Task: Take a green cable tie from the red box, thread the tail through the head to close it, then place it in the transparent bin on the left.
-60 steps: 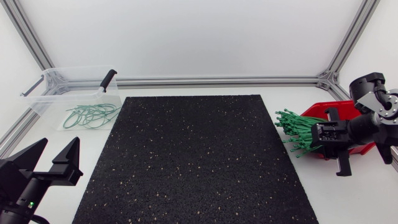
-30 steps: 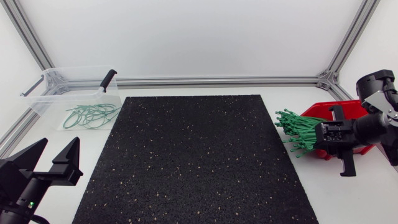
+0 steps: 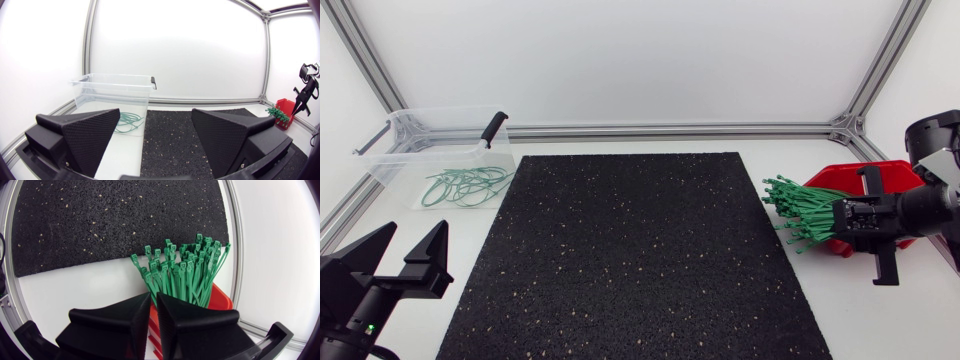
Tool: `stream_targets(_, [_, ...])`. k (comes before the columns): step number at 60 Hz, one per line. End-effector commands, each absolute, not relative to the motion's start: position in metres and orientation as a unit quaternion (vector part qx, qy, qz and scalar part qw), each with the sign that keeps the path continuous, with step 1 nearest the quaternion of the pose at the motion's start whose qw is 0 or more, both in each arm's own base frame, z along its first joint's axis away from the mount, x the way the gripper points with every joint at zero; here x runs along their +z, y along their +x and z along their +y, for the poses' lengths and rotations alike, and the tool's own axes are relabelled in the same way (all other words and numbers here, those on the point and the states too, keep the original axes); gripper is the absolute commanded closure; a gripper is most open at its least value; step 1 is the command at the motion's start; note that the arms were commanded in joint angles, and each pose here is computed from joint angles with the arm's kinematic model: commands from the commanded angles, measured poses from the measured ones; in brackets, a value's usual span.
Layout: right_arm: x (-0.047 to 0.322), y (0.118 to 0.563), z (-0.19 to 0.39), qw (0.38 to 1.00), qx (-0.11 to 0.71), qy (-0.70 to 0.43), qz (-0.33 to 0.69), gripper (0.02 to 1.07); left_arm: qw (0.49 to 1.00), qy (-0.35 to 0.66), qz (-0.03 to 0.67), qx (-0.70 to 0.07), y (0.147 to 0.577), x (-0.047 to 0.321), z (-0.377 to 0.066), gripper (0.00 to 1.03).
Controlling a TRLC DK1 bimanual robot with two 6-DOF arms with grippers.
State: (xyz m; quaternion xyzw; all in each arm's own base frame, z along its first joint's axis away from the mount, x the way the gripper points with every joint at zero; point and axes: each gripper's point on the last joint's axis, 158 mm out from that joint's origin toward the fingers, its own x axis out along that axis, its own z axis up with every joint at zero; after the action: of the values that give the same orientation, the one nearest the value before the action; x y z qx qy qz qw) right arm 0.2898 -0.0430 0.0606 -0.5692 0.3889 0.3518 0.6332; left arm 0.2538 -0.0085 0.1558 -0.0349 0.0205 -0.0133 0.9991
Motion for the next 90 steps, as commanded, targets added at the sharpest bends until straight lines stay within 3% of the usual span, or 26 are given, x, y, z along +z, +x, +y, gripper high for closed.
stream_targets(1, [0.046,0.281,-0.041,0.619,0.370,-0.569,0.395,0.79,0.998,-0.040,0.047,-0.014,0.254,0.133,-0.010,0.04])
stream_targets(6, [0.044,0.280,-0.040,0.617,0.372,-0.569,0.396,0.74,0.998,-0.040,0.047,-0.014,0.254,0.133,-0.010,0.04])
stream_targets(46, [0.024,0.291,-0.043,0.616,0.372,-0.569,0.397,0.76,0.998,-0.040,0.048,-0.014,0.255,0.132,-0.010,0.04])
stream_targets(51, [0.021,0.289,-0.042,0.615,0.376,-0.567,0.399,0.84,0.998,-0.040,0.048,-0.014,0.255,0.132,-0.010,0.04])
stream_targets(74, [0.015,0.293,-0.046,0.612,0.368,-0.575,0.400,0.85,0.998,-0.040,0.048,-0.014,0.255,0.132,-0.010,0.04])
stream_targets(78, [0.015,0.294,-0.047,0.611,0.364,-0.578,0.400,0.95,0.998,-0.040,0.048,-0.015,0.254,0.132,-0.010,0.04])
stream_targets(90, [0.020,0.294,-0.047,0.611,0.357,-0.584,0.396,1.00,0.998,-0.040,0.048,-0.016,0.254,0.132,-0.010,0.04])
